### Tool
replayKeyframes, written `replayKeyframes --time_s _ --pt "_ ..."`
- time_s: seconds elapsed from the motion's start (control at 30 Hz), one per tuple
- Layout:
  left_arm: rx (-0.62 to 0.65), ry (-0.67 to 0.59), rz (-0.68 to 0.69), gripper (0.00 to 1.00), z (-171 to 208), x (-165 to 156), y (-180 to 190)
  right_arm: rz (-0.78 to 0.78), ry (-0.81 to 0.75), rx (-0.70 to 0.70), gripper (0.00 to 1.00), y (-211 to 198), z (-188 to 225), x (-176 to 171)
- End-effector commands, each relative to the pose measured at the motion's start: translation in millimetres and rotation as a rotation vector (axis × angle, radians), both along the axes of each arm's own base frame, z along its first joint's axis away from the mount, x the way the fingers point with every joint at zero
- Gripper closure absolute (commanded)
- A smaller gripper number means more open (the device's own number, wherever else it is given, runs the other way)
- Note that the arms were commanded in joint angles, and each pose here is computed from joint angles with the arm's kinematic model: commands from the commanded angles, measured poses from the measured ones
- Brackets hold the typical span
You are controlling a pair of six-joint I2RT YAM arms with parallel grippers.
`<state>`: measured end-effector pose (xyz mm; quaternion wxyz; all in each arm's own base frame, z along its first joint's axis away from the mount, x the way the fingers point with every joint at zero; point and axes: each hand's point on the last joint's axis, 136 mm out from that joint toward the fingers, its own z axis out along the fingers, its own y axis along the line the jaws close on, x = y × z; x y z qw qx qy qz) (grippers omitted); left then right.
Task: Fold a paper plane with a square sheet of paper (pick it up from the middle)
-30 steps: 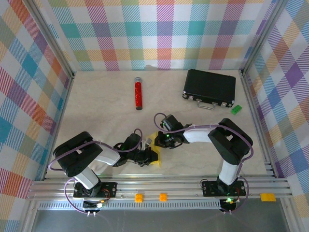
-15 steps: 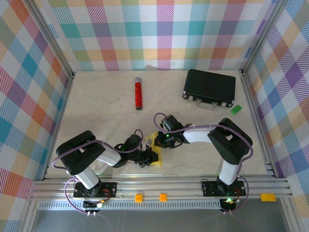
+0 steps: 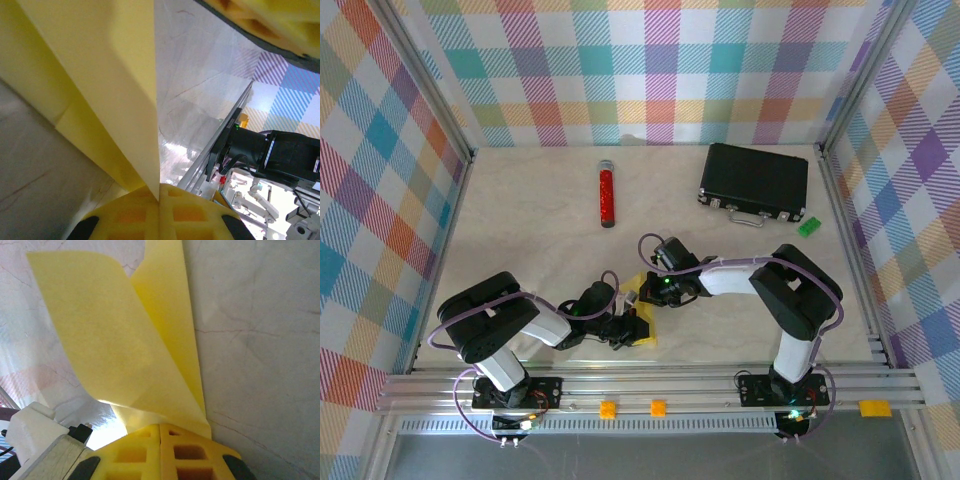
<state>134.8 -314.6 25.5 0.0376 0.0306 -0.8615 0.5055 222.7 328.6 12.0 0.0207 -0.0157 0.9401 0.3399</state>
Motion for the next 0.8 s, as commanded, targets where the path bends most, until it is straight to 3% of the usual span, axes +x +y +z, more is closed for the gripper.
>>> replayKeyframes --time_s 0.0,0.27,0.37,0.57,0.6,0.63,0.77 --pt "-0.025 0.013 -0.066 0.93 4 -16 -5 -0.036 0.156 -0.274 0.98 -52 -64 -39" --pt "-0.036 -0.006 -0.093 0.88 14 -19 -10 -0.041 0.161 -0.279 0.98 -53 -67 -40" --pt "-0.024 -0.009 -0.099 1.0 12 -20 -10 -0.044 0.164 -0.28 0.98 -54 -67 -40" --pt "-0.009 -0.027 -0.088 1.0 9 -17 -8 -0.048 0.167 -0.276 0.98 -54 -68 -41" --pt "-0.02 -0.03 -0.093 0.96 12 -18 -9 -0.051 0.166 -0.275 0.98 -54 -68 -41" --pt "-0.031 -0.037 -0.096 0.83 15 -18 -10 -0.051 0.168 -0.272 0.98 -54 -68 -41" --pt "-0.008 -0.075 -0.064 0.72 22 -15 -1 -0.069 0.157 -0.237 0.98 -49 -63 -38"
